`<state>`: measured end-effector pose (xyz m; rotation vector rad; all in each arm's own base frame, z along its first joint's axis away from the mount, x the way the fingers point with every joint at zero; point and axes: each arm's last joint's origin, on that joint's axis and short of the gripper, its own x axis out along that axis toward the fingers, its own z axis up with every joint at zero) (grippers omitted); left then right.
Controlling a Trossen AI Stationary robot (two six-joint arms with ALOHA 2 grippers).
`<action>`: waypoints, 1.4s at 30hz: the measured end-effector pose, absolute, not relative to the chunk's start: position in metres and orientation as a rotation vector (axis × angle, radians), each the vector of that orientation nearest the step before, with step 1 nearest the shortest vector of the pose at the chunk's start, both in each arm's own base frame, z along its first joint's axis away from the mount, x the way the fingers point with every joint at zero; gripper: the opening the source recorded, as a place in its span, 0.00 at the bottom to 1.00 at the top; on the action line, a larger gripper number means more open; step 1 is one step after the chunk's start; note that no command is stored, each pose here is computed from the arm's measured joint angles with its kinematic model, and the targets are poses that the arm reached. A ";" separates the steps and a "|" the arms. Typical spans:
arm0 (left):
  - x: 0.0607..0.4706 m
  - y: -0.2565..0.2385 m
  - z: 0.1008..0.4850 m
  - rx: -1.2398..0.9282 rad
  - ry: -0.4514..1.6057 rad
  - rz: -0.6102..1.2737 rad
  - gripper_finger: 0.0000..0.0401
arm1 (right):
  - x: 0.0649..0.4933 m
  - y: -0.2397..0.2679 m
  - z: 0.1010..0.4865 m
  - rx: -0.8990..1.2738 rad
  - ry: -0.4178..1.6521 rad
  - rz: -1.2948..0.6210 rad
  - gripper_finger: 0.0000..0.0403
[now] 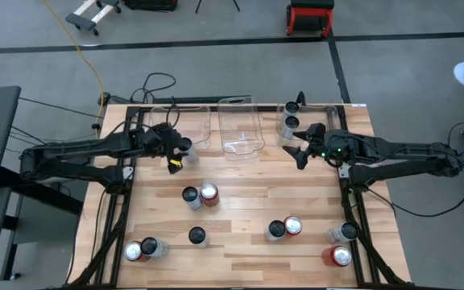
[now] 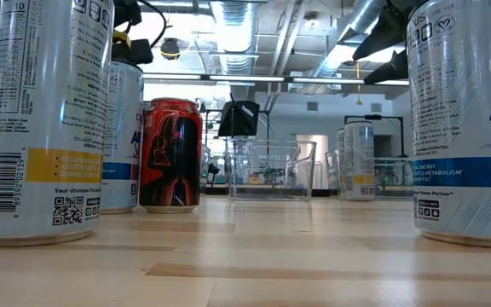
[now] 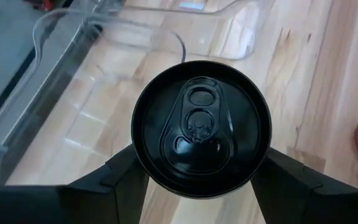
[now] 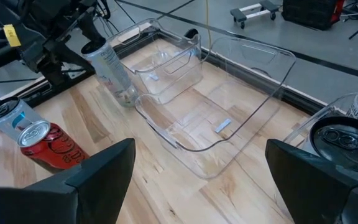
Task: Sort soda cans
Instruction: Put the white-yellow soda can into the right transparent bin
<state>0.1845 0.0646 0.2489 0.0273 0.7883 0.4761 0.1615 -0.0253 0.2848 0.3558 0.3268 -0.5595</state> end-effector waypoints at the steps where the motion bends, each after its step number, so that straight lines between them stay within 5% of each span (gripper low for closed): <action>1: 0.185 0.065 0.249 0.024 0.777 0.463 0.58 | 0.162 -0.025 0.285 0.356 0.327 -0.559 0.94; 18: 0.204 0.064 0.261 -0.041 0.611 0.271 0.59 | 0.175 -0.026 0.279 0.360 0.340 -0.564 0.94; 42: 0.358 0.083 0.259 0.054 0.665 -0.007 0.59 | 0.172 -0.025 0.272 0.384 0.412 -0.583 0.94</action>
